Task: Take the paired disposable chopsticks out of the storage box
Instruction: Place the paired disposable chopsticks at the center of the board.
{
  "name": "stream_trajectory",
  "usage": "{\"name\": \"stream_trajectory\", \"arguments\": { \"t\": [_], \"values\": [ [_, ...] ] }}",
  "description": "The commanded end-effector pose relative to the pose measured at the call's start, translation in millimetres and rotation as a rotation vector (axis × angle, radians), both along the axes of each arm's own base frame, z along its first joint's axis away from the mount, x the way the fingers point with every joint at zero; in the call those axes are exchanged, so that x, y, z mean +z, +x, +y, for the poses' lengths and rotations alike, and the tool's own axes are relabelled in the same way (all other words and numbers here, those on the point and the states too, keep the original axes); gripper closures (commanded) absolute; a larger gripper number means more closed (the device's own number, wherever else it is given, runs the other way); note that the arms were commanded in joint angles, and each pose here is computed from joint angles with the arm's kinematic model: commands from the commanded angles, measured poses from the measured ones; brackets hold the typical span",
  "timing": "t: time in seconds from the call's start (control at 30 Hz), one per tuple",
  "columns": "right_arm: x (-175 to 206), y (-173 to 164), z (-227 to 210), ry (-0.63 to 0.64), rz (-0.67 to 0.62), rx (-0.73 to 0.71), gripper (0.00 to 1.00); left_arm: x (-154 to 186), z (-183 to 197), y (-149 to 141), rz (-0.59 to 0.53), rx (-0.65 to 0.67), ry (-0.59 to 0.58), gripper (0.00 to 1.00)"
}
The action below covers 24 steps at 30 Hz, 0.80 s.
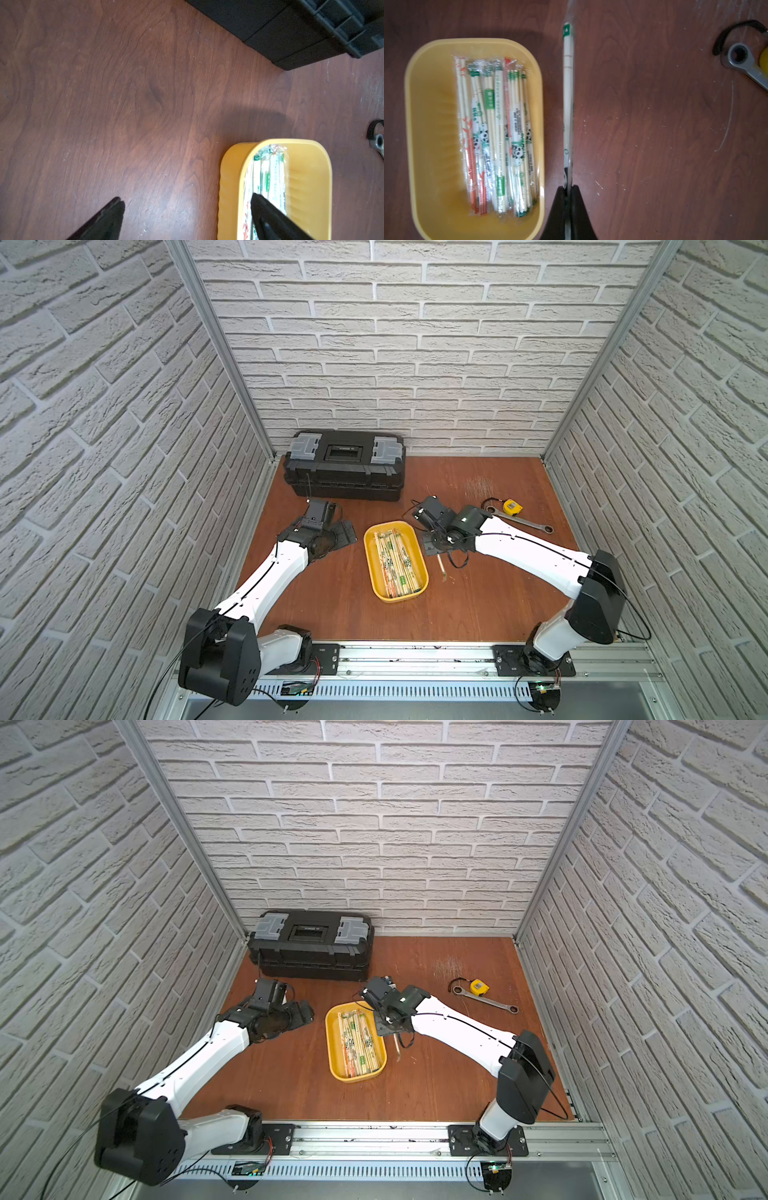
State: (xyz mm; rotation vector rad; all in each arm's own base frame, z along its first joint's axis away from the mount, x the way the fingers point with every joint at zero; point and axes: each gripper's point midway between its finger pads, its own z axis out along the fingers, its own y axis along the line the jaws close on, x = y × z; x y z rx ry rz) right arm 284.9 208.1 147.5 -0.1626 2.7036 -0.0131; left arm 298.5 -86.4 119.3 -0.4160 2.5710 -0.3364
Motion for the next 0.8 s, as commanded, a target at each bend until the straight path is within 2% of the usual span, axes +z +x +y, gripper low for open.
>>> {"name": "stream_trajectory", "arguments": {
  "t": [0.0, 0.33, 0.77],
  "values": [
    [-3.3, 1.6, -28.5, -0.001, -0.034, -0.038, 0.98, 11.7, -4.5, 11.1, -0.038, -0.018, 0.003, 0.02],
    [-45.5, -11.5, -106.7, -0.108, 0.014, -0.127, 0.97, 3.9, -13.8, 22.6, -0.013, -0.032, 0.005, 0.02],
    [-96.2, -18.1, -129.7, -0.203, 0.106, -0.153, 0.97, -9.0, -36.1, 32.6, 0.015, -0.071, -0.002, 0.02]
  ]
}}
